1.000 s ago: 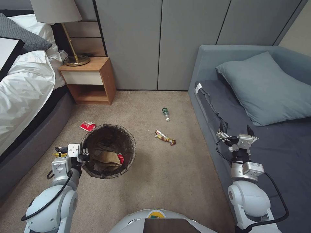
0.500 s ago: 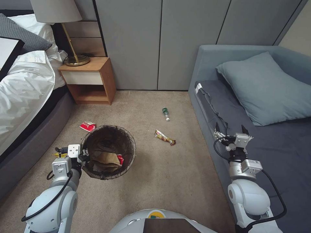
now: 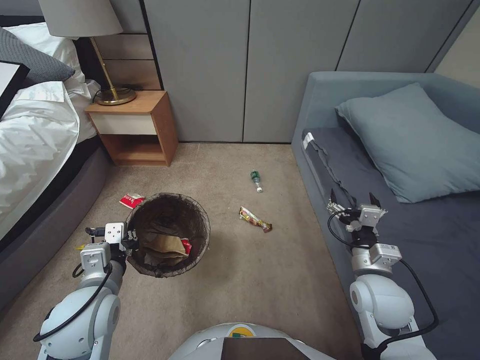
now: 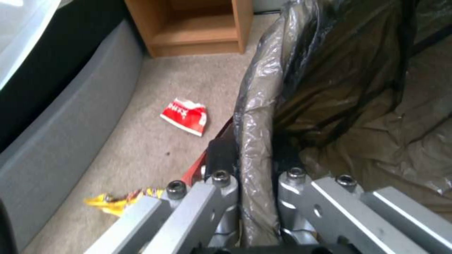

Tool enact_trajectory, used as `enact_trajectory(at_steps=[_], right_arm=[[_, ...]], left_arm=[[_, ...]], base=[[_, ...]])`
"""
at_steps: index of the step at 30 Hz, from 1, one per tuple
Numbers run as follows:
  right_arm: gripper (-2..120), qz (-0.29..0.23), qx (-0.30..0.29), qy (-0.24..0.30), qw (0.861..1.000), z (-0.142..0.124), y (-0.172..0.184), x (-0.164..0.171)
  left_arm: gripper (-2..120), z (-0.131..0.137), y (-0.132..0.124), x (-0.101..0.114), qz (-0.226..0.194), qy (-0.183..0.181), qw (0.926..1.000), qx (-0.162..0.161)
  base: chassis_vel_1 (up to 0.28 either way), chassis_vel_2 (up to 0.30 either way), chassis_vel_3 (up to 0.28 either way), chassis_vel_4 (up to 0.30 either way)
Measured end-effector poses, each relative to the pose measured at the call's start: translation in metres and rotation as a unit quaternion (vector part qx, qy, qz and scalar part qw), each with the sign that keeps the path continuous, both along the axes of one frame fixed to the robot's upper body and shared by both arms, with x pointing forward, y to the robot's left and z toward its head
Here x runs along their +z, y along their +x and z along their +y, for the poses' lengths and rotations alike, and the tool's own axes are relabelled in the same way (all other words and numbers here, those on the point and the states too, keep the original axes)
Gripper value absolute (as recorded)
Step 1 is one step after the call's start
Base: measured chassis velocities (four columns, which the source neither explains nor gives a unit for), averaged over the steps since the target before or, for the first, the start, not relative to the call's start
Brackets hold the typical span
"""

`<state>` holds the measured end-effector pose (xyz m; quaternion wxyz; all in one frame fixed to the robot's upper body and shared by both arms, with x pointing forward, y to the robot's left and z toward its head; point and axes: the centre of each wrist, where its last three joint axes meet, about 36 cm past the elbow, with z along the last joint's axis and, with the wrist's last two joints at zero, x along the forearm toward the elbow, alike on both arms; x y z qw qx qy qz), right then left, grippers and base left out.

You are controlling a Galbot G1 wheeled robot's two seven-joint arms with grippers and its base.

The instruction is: Pick up the trash bin, then pick up the garbage from the floor and place it into the trash bin.

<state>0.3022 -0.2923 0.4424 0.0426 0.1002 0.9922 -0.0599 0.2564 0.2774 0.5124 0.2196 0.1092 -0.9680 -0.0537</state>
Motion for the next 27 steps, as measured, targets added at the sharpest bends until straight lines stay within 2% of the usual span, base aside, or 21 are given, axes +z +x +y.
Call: enact_trajectory(at_steps=[11,27], right_arm=[[100,0.002,0.013,-0.028,1.0,-0.016,0.012,0.002],[100,0.007,0.01,-0.023,1.0,-0.015,0.011,-0.002]], left_arm=[[4,0.0,0.0,-0.001,0.002,0.0,1.0,0.001],[4,0.0,0.001,-0.001,0.001,0.0,1.0,0.001]], base=[[-0.204,0.19,0.197,-0.19],[-0.192,0.191,0.195,-0.193]])
